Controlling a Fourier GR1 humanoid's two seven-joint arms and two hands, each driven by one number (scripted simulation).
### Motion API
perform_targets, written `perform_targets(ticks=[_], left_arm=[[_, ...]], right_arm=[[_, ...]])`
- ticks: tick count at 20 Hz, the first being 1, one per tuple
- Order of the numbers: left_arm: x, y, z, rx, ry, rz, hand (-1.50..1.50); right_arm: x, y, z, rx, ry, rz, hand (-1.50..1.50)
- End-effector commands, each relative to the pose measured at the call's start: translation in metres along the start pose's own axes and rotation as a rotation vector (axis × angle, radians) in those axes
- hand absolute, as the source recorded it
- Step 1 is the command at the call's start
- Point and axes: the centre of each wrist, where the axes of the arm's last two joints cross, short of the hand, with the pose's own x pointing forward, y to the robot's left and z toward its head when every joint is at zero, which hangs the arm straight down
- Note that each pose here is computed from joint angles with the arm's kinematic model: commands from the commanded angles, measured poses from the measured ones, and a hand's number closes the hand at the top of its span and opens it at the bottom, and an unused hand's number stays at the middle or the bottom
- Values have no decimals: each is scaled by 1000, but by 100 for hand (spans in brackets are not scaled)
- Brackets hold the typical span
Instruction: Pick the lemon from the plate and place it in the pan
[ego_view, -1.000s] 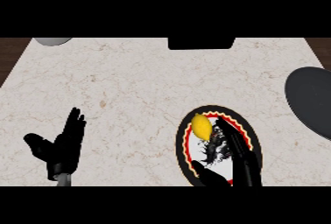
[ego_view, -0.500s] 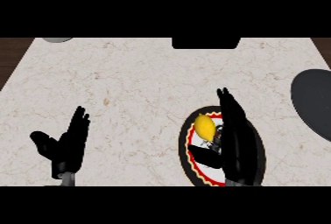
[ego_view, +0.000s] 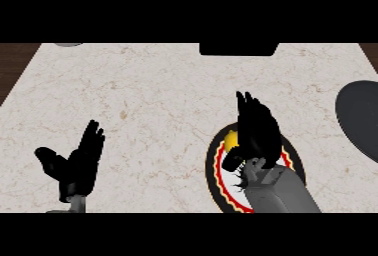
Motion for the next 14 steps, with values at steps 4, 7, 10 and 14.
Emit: perform_targets(ticks=[4,7,10,14], left_arm=[[-16,0,-8,12,59,6,0],[-22,4,5,25,60,-3,0],[-8,0,-1,9,71,2,0],[-15,14,14,15,85,11,0]], right_arm=[[36,-14,-34,98,46,144,-150],[17,-7,-43,230,102,188,-150],[14,1,-41,354,99,208,-150],[14,-7,-36,369,104,190,-150]])
